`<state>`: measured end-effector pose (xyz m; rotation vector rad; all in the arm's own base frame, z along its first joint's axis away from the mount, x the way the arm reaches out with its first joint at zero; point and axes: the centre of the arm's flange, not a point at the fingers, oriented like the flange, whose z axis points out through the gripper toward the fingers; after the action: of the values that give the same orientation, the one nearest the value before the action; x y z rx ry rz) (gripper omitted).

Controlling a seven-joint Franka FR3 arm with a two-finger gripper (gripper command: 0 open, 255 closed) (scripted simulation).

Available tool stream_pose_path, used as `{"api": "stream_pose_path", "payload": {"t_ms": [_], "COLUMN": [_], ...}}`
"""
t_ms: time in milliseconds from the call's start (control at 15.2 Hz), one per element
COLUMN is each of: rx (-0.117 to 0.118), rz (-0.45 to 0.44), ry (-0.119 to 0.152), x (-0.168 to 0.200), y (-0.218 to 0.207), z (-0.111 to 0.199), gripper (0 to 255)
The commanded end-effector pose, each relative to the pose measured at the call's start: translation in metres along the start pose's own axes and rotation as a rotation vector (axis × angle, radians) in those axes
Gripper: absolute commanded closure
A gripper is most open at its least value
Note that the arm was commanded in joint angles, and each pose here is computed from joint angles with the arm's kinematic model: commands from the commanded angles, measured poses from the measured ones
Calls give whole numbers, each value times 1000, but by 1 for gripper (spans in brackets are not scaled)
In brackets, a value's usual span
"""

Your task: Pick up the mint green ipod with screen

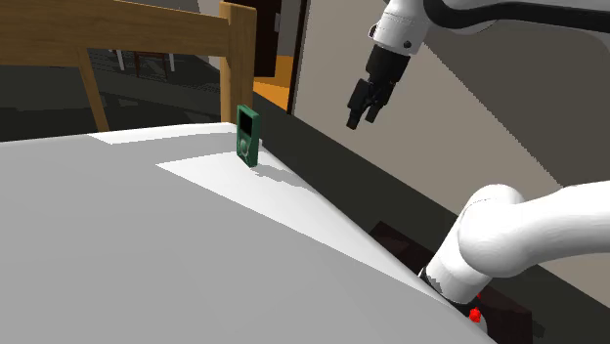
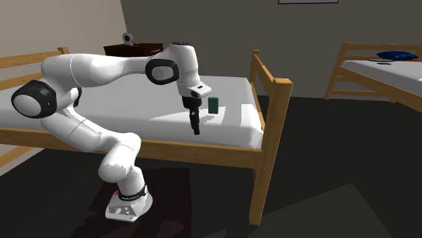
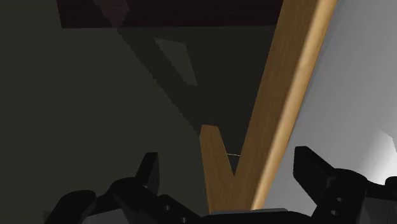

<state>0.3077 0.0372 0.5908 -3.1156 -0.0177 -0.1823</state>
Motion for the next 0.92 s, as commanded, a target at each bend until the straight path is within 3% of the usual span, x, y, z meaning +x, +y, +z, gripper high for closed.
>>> {"api": "stream_pose_path", "payload": {"t_ms": [0,462,858], "rx": [0,-13,-24], "rz": [0,-324,-602], "ry": [0,-76,-141], "x": [0,68,106], "y": [0,-74,-153], "z": [0,-15,-24], "gripper": [0,0,0]}}
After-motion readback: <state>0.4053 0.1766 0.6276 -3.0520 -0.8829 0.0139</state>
